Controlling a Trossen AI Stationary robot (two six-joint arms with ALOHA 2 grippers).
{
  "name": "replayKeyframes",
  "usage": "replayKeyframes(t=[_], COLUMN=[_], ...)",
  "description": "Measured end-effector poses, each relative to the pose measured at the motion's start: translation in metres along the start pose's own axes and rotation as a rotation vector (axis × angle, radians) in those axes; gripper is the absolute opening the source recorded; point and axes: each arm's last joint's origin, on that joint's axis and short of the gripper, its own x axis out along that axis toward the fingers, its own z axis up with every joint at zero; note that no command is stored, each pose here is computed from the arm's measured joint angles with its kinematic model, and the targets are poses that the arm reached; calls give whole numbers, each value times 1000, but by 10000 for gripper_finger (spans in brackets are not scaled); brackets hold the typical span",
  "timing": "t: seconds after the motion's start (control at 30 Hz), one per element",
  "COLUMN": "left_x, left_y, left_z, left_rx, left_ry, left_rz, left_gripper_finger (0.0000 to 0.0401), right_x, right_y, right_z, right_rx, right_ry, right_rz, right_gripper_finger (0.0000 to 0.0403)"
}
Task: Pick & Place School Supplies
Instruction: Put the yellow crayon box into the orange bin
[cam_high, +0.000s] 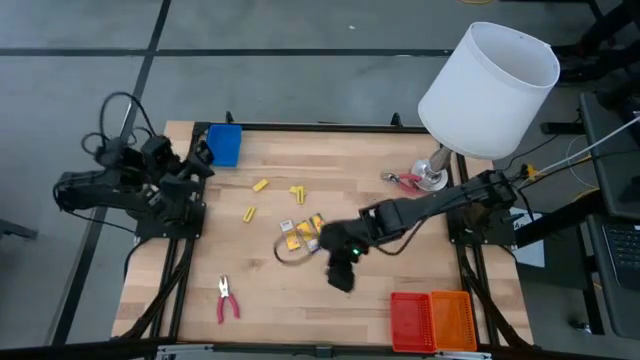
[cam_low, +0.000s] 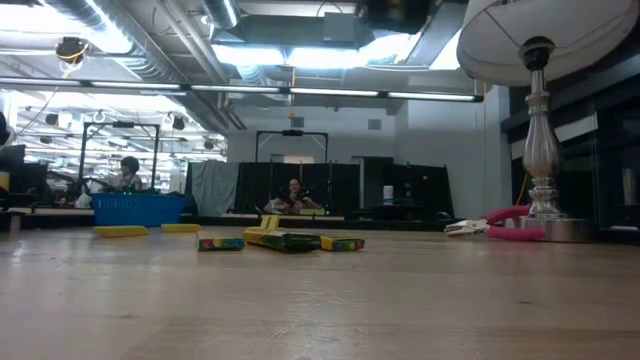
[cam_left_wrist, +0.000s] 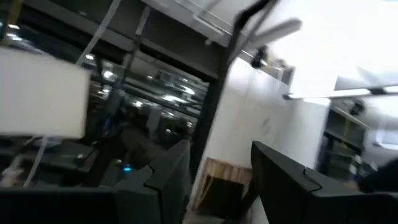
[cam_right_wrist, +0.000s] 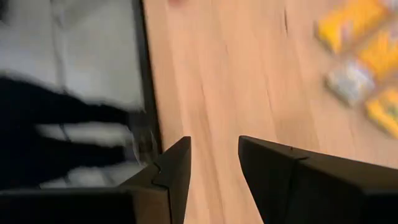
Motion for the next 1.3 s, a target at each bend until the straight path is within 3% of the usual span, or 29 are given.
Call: replayKeyframes(t=[0.13, 0.37, 0.57, 0.63, 0.7, 0.87, 1.03, 1.2, 1.3], left_x=[19, 38, 37, 36, 33, 27, 24, 24, 23], left_y=[-9, -7, 4, 8, 9, 16, 24, 33, 38], left_z=[26, 28, -22, -47, -72, -131, -175, -195, -200], left_rx=[70, 121, -75, -147, -208, -341, -427, -502, -458], left_ry=[116, 549, 1041, 1193, 1260, 1245, 1040, 774, 796], left_rz=[44, 336, 521, 544, 526, 512, 561, 553, 569], left_gripper_finger=[169, 168, 168, 168, 168, 168, 169, 169, 169], right_x=[5, 11, 12, 13, 12, 12, 11, 15, 26], right_y=[14, 40, 52, 53, 54, 56, 55, 52, 44], right_z=[-22, -46, -58, -60, -59, -53, -49, -47, -47], right_rx=[-73, -151, -61, -17, 30, 114, 229, 183, 161], right_ry=[102, 93, 29, -7, -56, -190, -331, -401, -368], right_rz=[-35, -70, -143, -175, -210, -234, -288, -377, -405], right_gripper_finger=[139, 139, 139, 139, 139, 139, 139, 139, 139])
